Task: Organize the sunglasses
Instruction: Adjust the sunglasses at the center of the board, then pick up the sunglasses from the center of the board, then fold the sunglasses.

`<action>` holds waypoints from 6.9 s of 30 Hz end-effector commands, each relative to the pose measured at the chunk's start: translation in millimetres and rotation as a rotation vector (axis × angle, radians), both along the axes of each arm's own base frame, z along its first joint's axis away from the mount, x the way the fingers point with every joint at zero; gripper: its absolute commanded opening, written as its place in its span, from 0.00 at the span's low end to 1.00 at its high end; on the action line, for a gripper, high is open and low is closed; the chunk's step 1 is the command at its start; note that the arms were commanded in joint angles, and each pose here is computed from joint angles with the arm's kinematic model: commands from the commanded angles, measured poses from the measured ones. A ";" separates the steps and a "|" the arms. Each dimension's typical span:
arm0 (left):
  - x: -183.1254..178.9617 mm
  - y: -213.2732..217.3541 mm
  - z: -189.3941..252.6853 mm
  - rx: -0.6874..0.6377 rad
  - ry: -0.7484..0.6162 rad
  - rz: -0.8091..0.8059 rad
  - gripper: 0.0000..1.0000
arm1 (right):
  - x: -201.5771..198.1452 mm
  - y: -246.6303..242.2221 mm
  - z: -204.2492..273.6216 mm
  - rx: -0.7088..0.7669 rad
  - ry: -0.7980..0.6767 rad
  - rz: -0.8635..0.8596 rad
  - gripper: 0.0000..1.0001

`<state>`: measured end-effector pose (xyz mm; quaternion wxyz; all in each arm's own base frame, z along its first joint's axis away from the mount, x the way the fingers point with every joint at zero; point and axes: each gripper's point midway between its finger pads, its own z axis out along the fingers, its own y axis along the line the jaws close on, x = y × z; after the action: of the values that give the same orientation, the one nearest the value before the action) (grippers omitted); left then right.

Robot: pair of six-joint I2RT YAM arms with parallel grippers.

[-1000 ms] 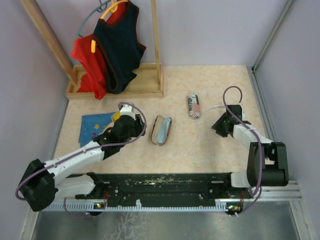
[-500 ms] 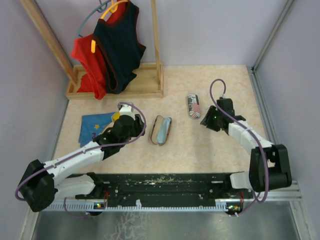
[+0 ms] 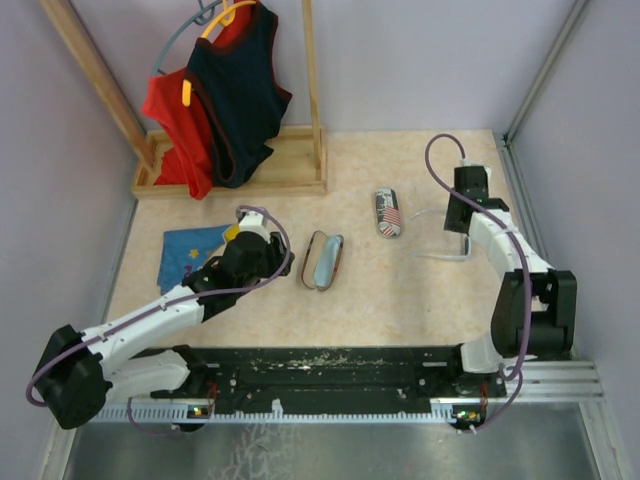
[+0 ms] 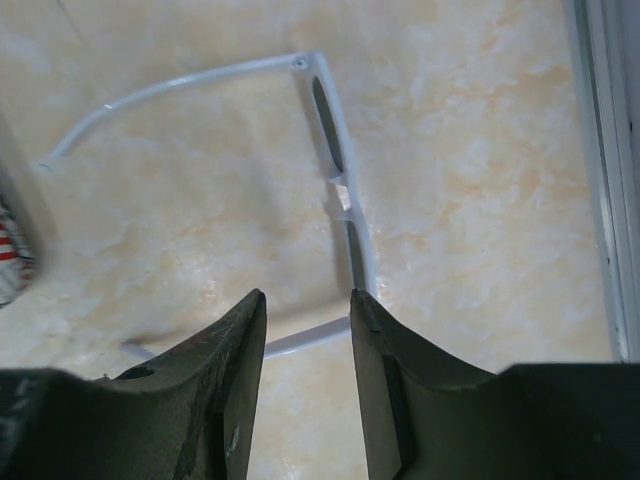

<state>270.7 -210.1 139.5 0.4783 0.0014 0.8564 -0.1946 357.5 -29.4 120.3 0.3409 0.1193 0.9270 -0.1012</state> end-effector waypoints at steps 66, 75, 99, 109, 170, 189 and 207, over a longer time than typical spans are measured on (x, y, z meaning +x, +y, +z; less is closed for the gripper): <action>2.8 -2.1 -1.0 0.007 0.011 -0.004 0.55 | 39.8 -52.3 -59.8 -0.157 0.243 0.031 0.01; 2.1 -2.5 3.2 -0.006 0.006 -0.005 0.55 | 35.9 -55.1 -16.4 -0.176 0.152 -0.003 0.00; 1.1 42.1 70.6 -0.017 -0.154 0.147 0.56 | -36.2 148.7 180.4 0.278 -0.589 0.868 0.00; 2.0 39.9 89.2 -0.018 -0.160 0.136 0.57 | -70.2 194.3 183.0 0.264 -0.614 1.039 0.00; 22.9 -119.3 81.7 0.040 -0.098 -0.240 0.53 | -78.5 295.2 132.1 0.166 -0.465 0.915 0.00; 9.6 -83.0 135.2 0.037 -0.287 -0.238 0.54 | -31.3 191.3 120.6 0.101 -0.459 0.346 0.00; -10.2 -141.6 101.1 0.051 -0.227 -0.450 0.01 | -4.1 168.5 164.6 0.354 -0.561 0.225 0.00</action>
<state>254.6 -332.1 230.4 0.5082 0.2200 0.7912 -0.2593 357.5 127.0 247.4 0.5276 0.1021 0.8402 0.0724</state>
